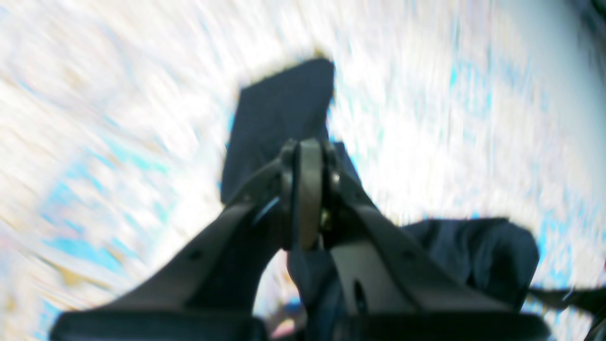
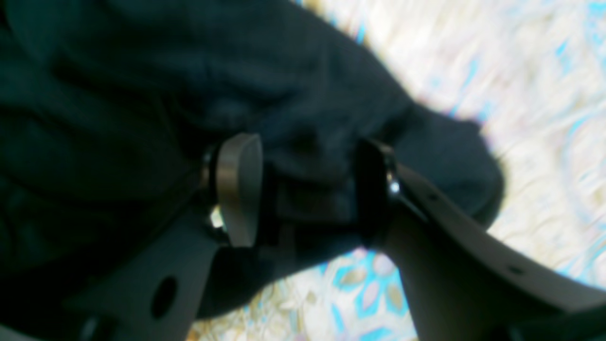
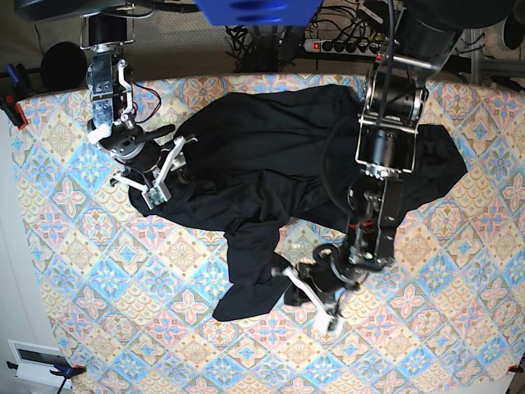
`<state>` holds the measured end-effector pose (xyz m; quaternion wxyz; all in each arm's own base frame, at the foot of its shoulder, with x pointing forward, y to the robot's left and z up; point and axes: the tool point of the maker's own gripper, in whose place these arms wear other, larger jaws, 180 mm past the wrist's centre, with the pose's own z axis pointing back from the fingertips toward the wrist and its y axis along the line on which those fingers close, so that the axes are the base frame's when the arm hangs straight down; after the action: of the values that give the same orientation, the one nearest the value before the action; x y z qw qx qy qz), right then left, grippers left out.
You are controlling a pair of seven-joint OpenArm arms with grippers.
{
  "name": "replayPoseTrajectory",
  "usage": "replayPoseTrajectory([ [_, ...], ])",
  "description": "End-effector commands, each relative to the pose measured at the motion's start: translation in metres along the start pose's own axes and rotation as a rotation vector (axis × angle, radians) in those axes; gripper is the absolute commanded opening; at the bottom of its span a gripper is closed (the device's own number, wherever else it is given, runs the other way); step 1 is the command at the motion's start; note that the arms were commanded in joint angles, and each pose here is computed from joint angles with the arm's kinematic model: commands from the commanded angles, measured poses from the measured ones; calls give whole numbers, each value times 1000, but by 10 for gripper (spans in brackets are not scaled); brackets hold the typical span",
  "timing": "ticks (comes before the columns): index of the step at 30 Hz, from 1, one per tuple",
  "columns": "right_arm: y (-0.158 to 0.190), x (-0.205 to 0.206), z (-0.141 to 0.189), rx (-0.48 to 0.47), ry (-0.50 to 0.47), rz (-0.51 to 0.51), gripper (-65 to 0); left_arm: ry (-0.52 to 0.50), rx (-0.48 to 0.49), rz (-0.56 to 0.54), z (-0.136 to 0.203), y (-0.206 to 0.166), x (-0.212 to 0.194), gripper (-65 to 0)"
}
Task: Layout the t-shirt on the table in an organized manner, then fold the t-shirt properly
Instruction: 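Reach the left gripper across the shirt and drag fabric outward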
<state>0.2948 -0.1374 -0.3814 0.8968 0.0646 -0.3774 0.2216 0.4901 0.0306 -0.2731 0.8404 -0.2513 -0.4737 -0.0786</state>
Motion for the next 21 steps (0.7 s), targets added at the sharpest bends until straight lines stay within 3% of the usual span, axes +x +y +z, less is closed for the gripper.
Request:
replayPoseTrajectory([
  [1, -5, 15, 2, -9, -51, 6, -349, -91, -8, -12, 5, -2, 40, -650],
  [4, -5, 14, 1, -8, -48, 3, -349, -76, 6, 7, 1, 7, 46, -650],
  [11, -6, 14, 2, -11, -48, 1, -349, 211, -56, -19, -6, -18, -31, -627],
  [21, -6, 12, 1, -10, -44, -1, -349, 312, -110, 122, 27, -16, -122, -335],
])
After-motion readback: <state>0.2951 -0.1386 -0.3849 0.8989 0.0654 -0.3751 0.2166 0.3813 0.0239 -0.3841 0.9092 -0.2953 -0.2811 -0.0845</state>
